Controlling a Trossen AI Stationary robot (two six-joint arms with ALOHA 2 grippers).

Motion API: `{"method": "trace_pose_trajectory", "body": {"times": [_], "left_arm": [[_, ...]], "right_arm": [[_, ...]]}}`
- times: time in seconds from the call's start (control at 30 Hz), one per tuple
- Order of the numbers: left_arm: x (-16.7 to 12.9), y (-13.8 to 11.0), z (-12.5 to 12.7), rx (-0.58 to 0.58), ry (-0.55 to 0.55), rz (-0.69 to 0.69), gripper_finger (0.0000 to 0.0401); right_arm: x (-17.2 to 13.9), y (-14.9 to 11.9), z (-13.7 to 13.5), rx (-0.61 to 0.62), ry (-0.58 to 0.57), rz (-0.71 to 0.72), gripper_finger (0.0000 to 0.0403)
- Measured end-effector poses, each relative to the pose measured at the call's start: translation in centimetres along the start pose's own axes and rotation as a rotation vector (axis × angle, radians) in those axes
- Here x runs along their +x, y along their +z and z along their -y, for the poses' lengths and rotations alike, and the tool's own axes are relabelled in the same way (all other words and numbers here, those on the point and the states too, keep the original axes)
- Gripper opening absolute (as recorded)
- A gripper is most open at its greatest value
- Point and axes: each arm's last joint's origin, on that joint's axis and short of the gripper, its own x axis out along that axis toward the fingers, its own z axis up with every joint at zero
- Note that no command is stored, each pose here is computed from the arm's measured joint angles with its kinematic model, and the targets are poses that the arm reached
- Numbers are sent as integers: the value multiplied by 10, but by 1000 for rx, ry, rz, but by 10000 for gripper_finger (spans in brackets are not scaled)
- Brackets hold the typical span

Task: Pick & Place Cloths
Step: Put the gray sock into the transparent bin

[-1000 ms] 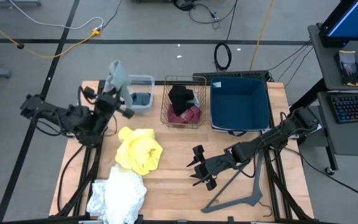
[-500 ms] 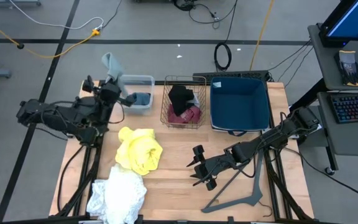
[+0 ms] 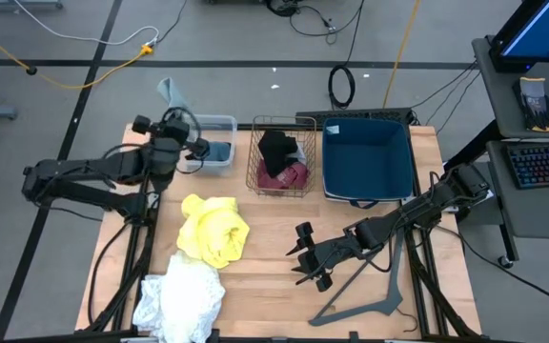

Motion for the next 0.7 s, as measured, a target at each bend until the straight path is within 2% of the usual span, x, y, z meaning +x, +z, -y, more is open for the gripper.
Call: {"method": "trace_pose_trajectory", "body": {"times": [0.27,0.57,0.7], "left_arm": [[25,-26,-1,-14,-51,-126,4],[39,-47,-5,-45,-140,-290,4],[43,-54,-6,-79,-232,-370,4]], "right_arm": [[0,0,0,0,0,0,196],[0,0,0,0,0,0,196],[0,0,0,0,0,0,196]]}}
